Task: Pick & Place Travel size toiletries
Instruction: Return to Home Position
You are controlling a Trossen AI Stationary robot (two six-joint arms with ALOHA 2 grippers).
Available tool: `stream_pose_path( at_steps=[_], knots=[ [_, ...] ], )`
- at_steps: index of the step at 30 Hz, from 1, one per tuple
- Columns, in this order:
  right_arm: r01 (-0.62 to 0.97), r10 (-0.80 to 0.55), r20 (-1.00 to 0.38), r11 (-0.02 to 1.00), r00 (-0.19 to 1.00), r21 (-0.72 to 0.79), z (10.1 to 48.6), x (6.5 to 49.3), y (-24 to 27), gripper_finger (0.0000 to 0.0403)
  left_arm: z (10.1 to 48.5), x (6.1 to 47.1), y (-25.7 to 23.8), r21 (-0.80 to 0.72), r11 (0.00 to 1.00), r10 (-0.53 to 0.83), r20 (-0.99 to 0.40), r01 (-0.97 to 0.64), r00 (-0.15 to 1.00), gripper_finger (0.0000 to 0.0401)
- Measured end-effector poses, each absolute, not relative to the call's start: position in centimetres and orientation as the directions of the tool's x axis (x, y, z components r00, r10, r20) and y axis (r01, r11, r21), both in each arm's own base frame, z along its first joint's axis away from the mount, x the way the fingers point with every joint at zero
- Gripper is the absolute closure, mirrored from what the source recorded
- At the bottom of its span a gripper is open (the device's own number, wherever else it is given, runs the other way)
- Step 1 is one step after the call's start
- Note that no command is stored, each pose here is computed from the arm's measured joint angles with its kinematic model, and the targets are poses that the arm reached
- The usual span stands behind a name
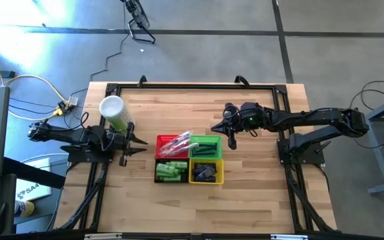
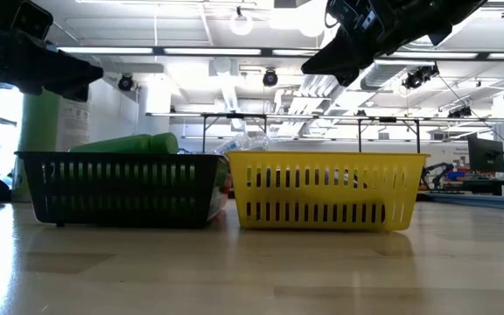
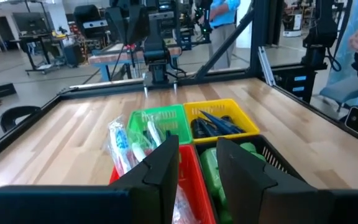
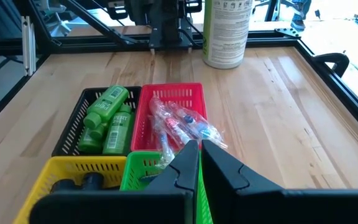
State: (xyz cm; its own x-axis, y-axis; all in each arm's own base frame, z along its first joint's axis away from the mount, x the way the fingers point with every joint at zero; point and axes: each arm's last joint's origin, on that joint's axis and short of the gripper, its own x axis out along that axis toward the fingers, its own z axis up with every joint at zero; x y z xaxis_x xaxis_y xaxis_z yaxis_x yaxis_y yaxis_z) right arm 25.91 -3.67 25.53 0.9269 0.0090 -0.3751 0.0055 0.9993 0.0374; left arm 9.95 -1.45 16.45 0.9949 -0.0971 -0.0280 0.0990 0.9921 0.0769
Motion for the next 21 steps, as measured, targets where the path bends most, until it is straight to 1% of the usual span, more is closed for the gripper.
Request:
stream_pose_path(
  at_steps=[3,8,13,21],
  knots=[
    [0.009,0.007,-0.375,0.999,0.927,0.040,25.53,25.91,-3.67,0.0392,16.45,9.95,-1.45,0.076,0.992,-0.097,-0.027,0.099,0.995,0.0297],
    [0.072,-0.052,-0.367,0.997,0.929,0.042,25.63,25.93,-3.99,0.0392,16.45,9.95,-1.45,0.076,0.992,-0.097,-0.026,0.099,0.995,0.0297],
    [0.034,-0.018,-0.366,0.999,0.930,0.039,25.63,25.92,-3.96,0.0392,16.47,9.95,-1.45,0.076,0.992,-0.097,-0.025,0.099,0.995,0.0297],
    [0.056,-0.023,-0.383,0.996,0.924,0.075,25.46,25.72,-4.65,0.0392,16.49,9.95,-1.45,0.075,0.992,-0.097,-0.022,0.099,0.995,0.0297]
  ],
)
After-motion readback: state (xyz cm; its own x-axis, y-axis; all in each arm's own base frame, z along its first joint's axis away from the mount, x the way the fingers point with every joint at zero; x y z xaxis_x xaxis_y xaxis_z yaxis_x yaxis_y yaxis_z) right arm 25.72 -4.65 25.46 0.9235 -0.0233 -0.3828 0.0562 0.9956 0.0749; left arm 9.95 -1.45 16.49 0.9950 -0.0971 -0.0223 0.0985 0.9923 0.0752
